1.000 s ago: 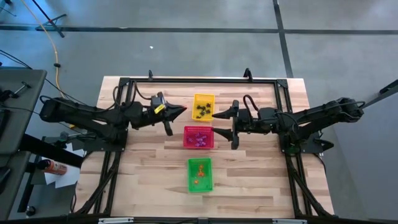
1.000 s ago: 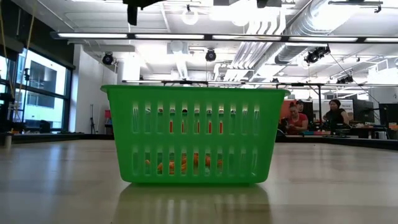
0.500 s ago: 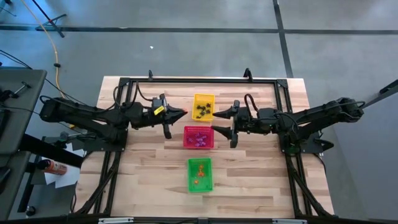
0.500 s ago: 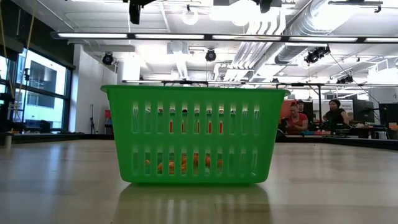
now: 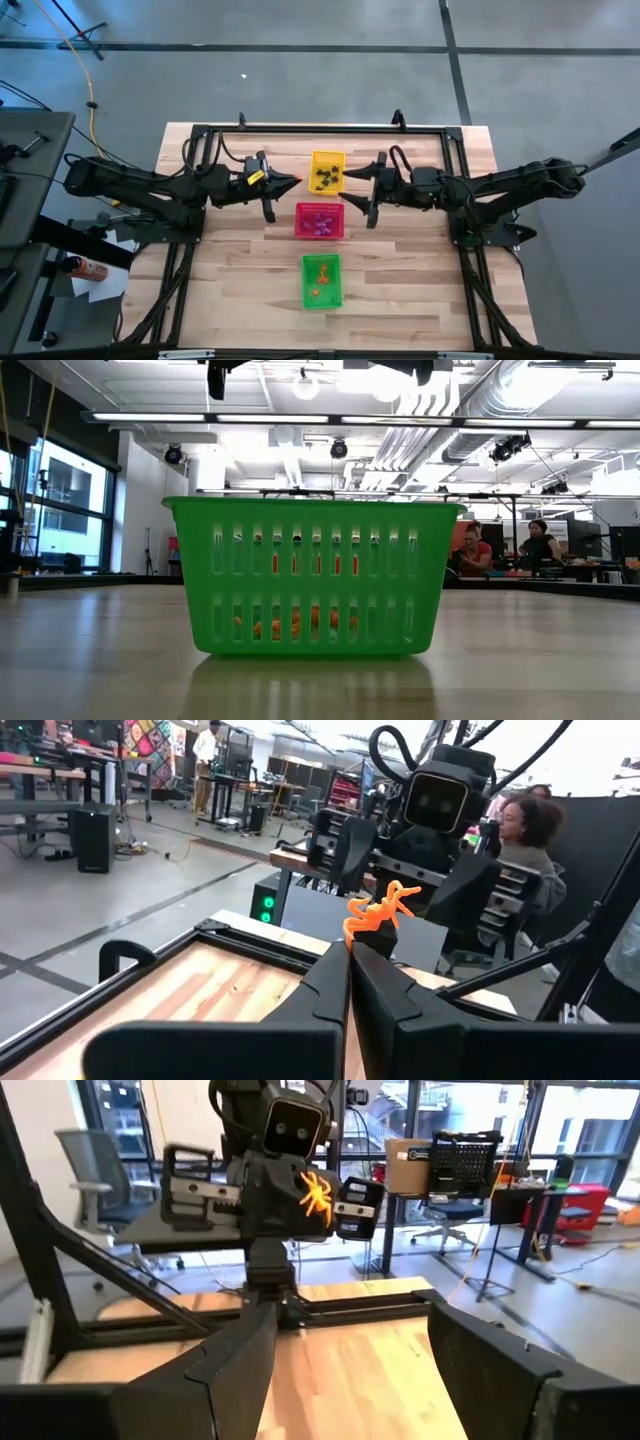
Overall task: Sort Halloween decoration
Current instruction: Put the orange spider toy into the green bin
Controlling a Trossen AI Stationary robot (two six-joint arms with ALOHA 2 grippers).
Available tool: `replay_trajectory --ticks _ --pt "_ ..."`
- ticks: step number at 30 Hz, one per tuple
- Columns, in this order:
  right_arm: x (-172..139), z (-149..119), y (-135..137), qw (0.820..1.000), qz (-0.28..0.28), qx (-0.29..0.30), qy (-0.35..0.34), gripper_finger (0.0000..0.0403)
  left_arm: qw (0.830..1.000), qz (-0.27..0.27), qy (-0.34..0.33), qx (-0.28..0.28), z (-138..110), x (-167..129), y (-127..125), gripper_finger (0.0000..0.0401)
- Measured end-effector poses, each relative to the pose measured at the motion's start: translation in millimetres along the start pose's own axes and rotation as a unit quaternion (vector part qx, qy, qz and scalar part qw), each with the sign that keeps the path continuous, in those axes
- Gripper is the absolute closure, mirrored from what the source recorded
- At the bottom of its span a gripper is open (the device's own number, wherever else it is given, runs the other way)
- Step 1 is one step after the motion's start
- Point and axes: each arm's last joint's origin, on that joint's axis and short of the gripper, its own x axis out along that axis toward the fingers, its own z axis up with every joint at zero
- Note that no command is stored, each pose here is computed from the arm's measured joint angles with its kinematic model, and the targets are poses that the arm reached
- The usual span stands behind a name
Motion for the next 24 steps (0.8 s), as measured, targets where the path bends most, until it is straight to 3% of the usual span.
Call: replay_trajectory --ticks 6,17,24 --pt "0.8 -2.2 -2.6 0.999 0.006 -0.033 0.011 0.0146 1.0 0.001 0.001 -0.001 -0.3 0.0 0.1 0.0401" --pt "0.4 -8.8 -1.3 0.999 0.027 -0.003 0.044 0.0146 0.998 0.001 0.003 0.059 -0.7 0.1 0.4 0.0401" --pt "0.4 -8.8 -0.7 0.998 0.037 -0.018 0.043 0.0146 0.998 -0.018 0.006 0.06 -1.0 0.0 -0.8 0.0401"
